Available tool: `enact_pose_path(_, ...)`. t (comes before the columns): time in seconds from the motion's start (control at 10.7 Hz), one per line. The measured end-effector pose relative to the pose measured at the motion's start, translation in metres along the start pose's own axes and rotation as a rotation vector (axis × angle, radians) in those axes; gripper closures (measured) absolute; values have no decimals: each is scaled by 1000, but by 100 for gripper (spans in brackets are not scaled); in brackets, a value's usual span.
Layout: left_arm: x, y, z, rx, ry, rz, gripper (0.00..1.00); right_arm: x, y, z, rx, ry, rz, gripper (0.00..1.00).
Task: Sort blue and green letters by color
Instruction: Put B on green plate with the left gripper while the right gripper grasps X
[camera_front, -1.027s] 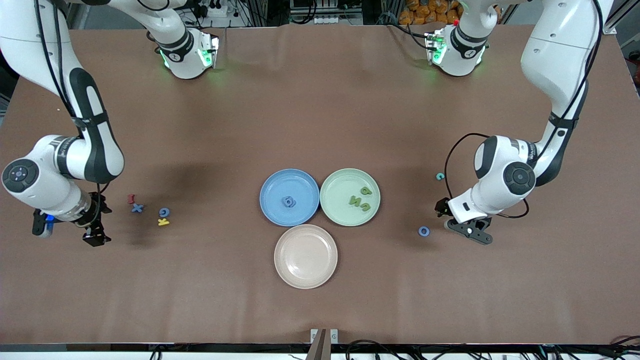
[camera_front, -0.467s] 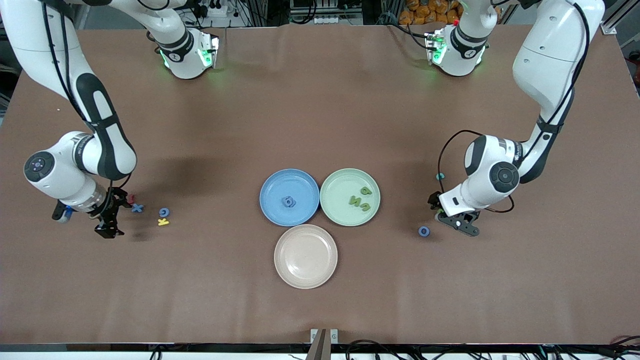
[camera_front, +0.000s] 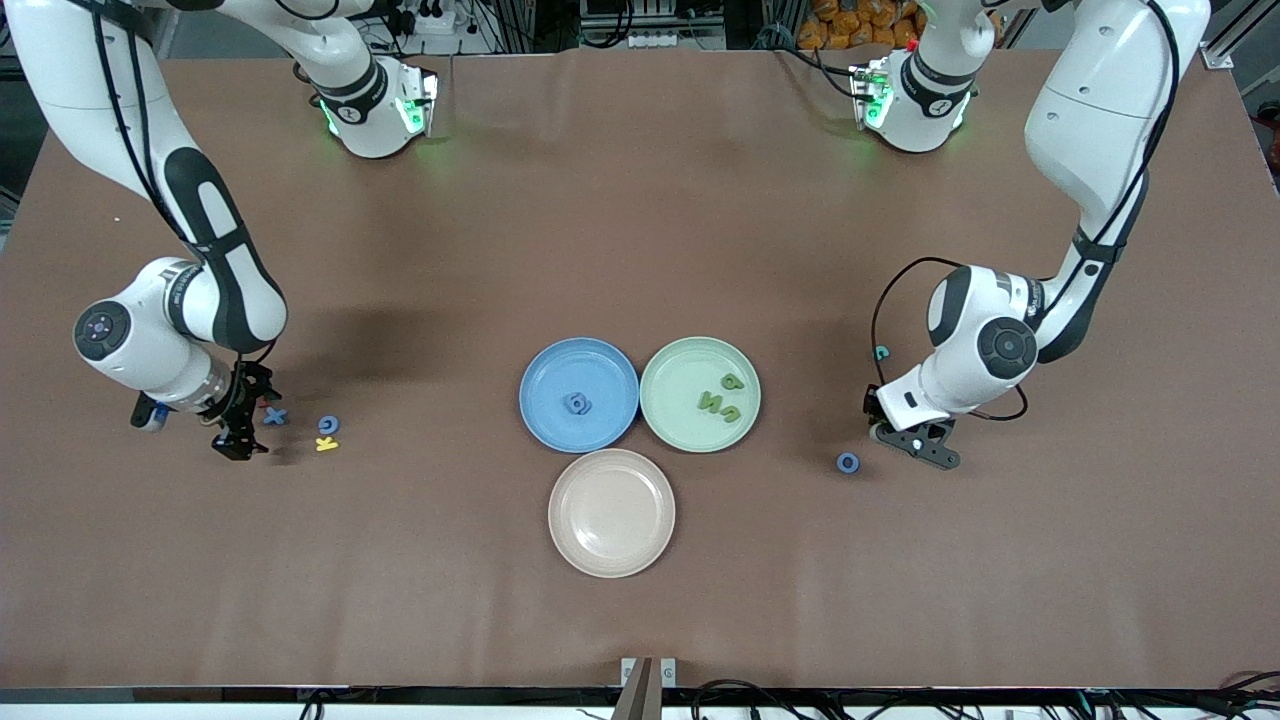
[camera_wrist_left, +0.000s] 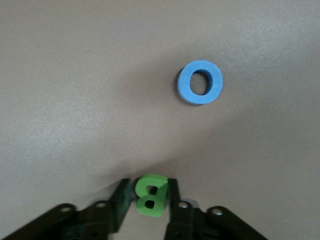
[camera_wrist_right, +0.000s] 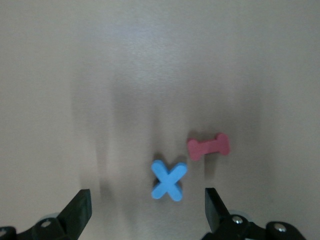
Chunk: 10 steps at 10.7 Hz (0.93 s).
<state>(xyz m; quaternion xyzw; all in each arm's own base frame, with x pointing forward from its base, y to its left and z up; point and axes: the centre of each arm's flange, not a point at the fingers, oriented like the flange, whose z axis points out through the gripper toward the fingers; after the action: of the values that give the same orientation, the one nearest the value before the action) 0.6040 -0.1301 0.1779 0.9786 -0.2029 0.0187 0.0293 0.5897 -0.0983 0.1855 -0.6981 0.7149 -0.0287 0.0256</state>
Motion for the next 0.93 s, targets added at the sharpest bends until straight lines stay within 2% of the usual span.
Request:
enact_pose_path(0.09,0,1,-2,1,2,-4,70,0,4,2,-6,-1,1,0)
enact_pose_path(0.37,1,4,-2,0,3,-24,72,1,9,6,-12,1,-1,0)
enact_pose_path(0.56,8,18,-13,-9,25,-72,72,4,11,7,-5,4,-5,4)
enact_pose_path(0.65,14,33,-23,-19,39,-108,72,6,12,8,3,9,-8,17)
enact_pose_path(0.75,23,54,-35,-33,41,-155,72,9,14,11,11,15,-11,19)
enact_pose_path(0.84,32,82,-46,-43,40,-200,72,11,17,14,13,18,-12,27)
enact_pose_path(0.93,40,115,-55,-50,45,-242,72,11,18,15,25,24,-12,43)
